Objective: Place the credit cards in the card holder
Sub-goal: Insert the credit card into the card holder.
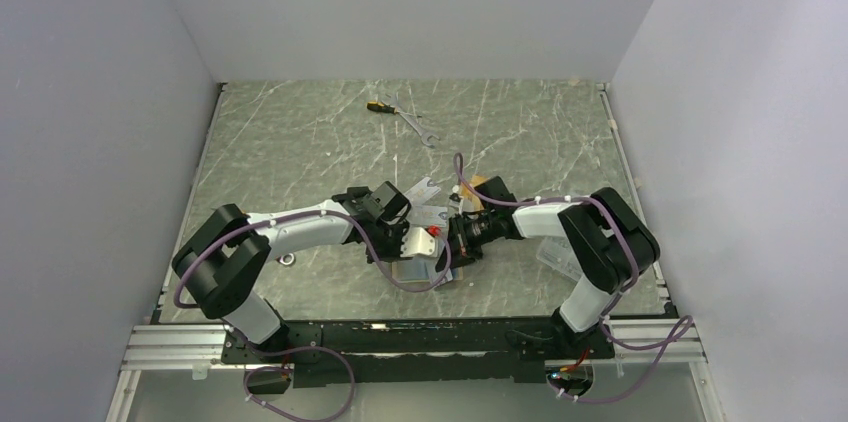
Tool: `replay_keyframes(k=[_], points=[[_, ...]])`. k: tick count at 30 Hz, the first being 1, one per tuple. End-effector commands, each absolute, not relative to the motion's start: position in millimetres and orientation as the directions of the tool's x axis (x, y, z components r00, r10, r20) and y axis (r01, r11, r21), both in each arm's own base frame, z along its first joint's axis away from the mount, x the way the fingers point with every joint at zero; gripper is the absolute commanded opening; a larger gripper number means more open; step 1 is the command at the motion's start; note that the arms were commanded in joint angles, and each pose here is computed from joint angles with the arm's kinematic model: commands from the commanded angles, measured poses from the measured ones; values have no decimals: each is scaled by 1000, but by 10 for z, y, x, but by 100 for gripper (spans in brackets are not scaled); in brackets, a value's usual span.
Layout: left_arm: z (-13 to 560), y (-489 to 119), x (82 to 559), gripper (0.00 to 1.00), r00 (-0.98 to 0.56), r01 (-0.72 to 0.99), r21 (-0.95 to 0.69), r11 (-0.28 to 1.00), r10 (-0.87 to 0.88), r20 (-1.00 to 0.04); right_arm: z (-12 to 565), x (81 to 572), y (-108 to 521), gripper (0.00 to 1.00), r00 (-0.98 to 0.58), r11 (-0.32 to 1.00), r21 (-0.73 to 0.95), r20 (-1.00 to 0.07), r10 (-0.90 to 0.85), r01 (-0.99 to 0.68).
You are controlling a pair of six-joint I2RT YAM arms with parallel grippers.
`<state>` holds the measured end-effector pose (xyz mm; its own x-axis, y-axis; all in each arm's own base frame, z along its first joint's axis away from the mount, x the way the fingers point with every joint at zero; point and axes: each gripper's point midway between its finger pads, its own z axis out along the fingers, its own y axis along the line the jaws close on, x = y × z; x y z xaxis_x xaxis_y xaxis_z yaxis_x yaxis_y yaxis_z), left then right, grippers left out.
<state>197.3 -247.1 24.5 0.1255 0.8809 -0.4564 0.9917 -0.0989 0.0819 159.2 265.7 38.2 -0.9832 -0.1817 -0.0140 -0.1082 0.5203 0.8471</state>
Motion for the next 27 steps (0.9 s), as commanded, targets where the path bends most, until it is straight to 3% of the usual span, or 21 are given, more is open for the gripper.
replay_keyframes(k=[1, 27], points=[[237, -2465, 2066, 25, 130, 988, 129, -81, 885, -446, 400, 1624, 2693, 0, -976, 479, 864, -57, -209, -153], [179, -2540, 2120, 20, 141, 988, 122, -98, 899, -416, 325, 1682, 2640, 0, -979, 449, 885, -35, -200, -123]])
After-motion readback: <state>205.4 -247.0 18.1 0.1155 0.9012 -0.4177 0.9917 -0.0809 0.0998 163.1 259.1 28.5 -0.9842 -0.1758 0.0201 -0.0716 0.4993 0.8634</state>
